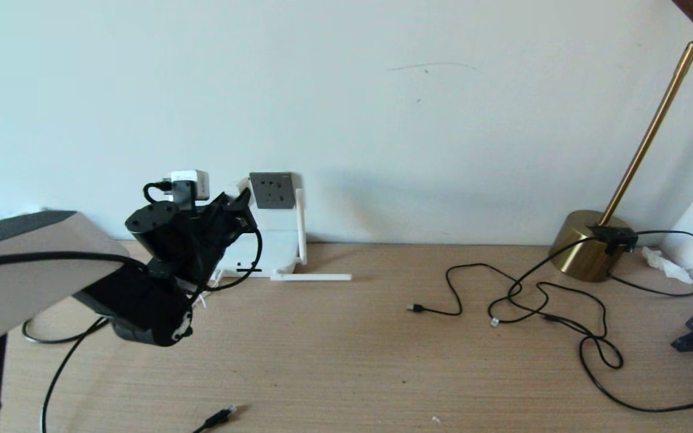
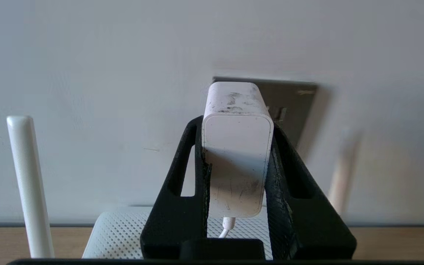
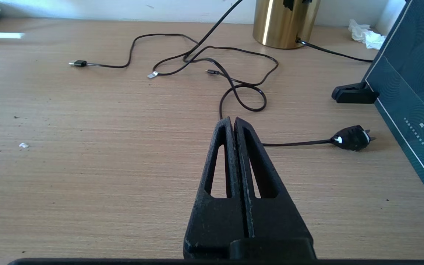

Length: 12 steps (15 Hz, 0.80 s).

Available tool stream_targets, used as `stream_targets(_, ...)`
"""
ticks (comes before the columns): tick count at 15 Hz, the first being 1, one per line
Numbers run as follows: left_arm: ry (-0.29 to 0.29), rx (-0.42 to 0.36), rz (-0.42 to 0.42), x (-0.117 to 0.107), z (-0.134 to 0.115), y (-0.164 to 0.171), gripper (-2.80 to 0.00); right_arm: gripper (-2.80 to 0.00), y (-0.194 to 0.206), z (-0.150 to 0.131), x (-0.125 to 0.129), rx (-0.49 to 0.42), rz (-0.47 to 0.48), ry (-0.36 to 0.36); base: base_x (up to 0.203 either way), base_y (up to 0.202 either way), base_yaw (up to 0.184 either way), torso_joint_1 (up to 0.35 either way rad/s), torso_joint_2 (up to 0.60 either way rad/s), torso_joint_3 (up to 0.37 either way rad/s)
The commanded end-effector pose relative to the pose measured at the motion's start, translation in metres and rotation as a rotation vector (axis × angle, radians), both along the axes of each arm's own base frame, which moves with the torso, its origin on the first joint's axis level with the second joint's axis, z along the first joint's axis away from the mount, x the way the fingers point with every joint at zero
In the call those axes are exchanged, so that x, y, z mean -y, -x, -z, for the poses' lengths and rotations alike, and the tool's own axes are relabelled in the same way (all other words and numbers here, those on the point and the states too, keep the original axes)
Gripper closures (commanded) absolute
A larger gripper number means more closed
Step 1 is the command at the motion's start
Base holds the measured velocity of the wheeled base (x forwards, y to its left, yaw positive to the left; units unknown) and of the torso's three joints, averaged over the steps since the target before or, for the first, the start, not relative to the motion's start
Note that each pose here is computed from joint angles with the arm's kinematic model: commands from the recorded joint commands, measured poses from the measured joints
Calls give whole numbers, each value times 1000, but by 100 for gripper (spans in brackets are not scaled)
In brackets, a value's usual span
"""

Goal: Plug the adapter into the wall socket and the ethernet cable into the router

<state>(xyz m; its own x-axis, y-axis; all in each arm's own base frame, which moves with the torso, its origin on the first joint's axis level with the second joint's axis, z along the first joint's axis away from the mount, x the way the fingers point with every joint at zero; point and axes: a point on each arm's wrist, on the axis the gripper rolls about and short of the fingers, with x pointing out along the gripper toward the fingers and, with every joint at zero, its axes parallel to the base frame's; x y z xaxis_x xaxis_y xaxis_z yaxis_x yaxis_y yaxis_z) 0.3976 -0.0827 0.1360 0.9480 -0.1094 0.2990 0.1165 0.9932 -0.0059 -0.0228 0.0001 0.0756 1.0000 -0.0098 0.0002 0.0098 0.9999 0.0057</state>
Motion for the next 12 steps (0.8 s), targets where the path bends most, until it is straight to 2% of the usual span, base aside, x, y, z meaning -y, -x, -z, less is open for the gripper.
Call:
stream_targets(1, -6, -16, -3, 3, 18, -13, 0, 0, 0, 0, 0, 1, 1, 0, 0, 0, 0, 0, 0, 0)
stream_targets(12, -4, 37, -4, 10, 28, -41, 0, 0, 0, 0, 0, 1, 1, 0, 0, 0, 0, 0, 0, 0)
